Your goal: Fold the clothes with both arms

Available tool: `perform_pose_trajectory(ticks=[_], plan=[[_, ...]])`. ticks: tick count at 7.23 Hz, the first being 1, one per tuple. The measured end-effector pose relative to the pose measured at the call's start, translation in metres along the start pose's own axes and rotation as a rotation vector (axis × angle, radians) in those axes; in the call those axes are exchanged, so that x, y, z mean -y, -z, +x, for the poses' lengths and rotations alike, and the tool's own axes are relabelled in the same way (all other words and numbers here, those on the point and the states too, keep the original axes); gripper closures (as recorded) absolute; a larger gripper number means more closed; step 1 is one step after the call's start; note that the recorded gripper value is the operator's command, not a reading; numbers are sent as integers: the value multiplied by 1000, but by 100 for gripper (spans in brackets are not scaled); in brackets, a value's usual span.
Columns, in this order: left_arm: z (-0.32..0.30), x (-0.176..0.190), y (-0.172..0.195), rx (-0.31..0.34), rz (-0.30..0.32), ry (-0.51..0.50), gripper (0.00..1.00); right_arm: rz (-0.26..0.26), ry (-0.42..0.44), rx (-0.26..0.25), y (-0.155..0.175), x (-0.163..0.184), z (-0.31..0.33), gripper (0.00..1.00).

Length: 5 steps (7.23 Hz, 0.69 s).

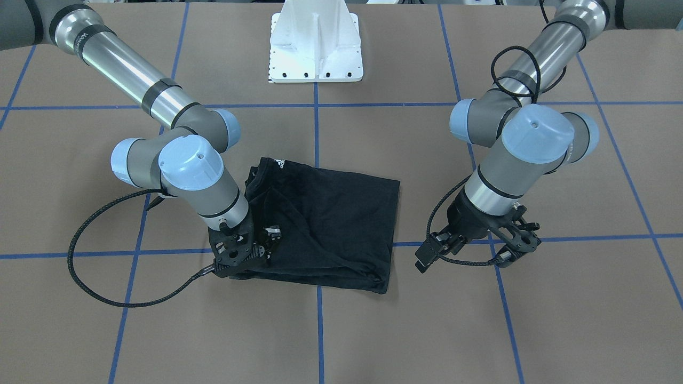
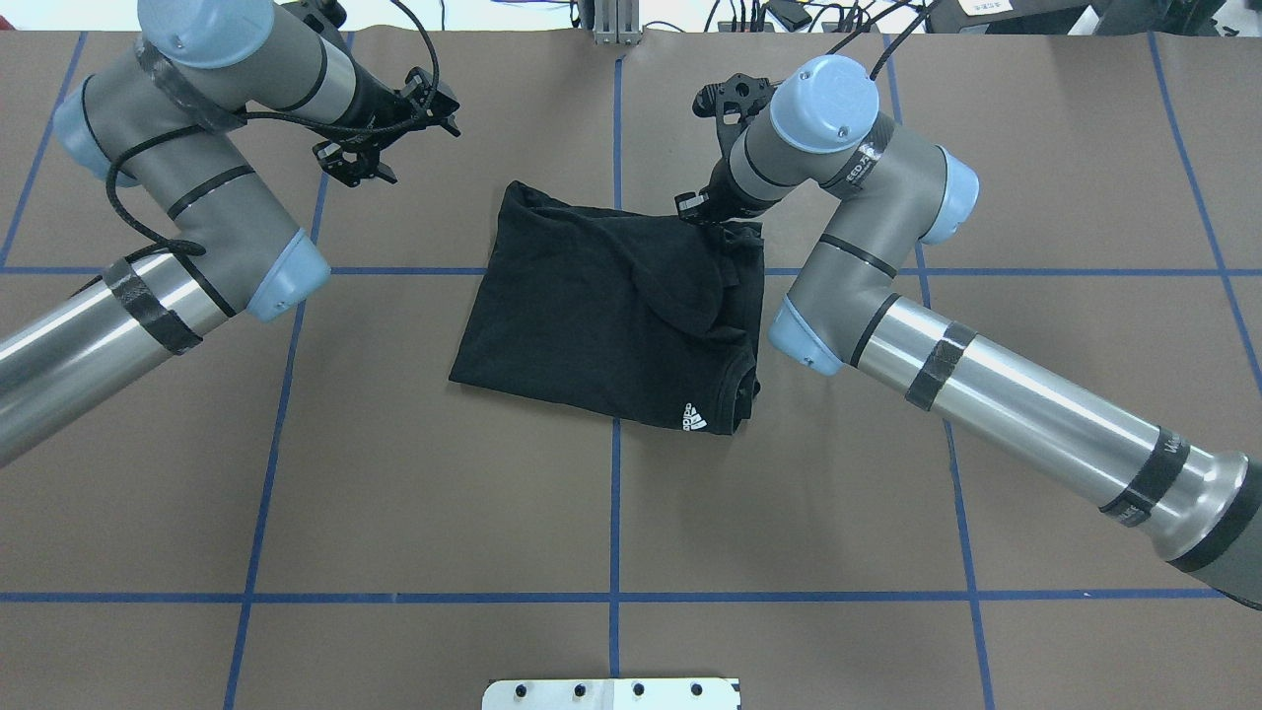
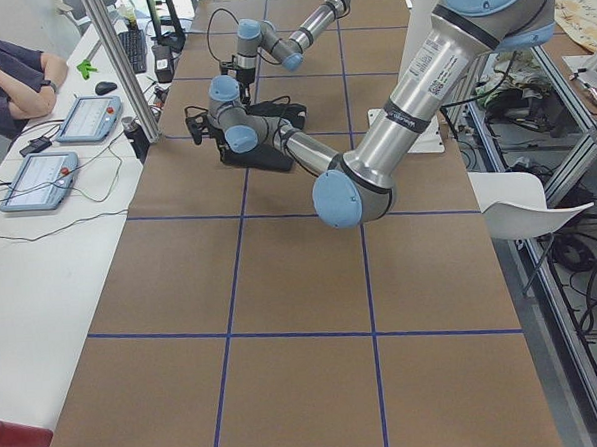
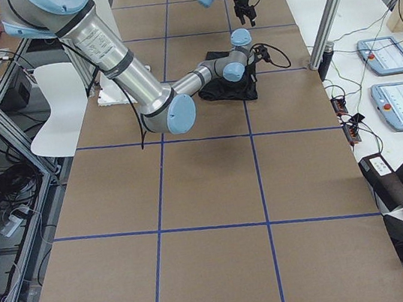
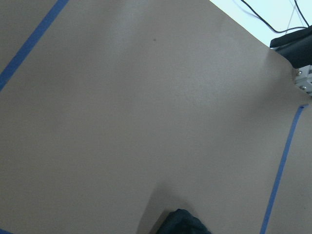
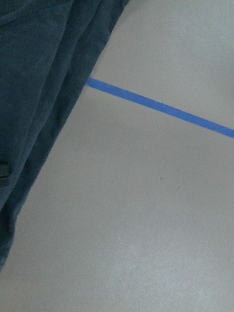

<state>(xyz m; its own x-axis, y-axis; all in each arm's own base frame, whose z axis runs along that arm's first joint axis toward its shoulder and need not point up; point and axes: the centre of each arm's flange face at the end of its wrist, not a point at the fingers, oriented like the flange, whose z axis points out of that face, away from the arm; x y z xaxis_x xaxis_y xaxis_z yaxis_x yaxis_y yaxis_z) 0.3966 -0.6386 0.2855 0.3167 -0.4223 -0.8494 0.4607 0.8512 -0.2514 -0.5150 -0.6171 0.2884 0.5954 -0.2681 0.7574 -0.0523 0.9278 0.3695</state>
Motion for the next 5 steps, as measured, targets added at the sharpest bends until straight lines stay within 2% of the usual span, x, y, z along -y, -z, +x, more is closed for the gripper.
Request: perform_pose_trajectory(ticks=[3,4,5], plan=[[1,-1,0,0,-1,0,0,55,11,-52,7,17,17,100],[1,-1,-1,0,-1,-1,0,63,39,-68,8,21,23,69],[1,-2,-1,0,-2,-1,0,63,55,-78,7,23,28,23]])
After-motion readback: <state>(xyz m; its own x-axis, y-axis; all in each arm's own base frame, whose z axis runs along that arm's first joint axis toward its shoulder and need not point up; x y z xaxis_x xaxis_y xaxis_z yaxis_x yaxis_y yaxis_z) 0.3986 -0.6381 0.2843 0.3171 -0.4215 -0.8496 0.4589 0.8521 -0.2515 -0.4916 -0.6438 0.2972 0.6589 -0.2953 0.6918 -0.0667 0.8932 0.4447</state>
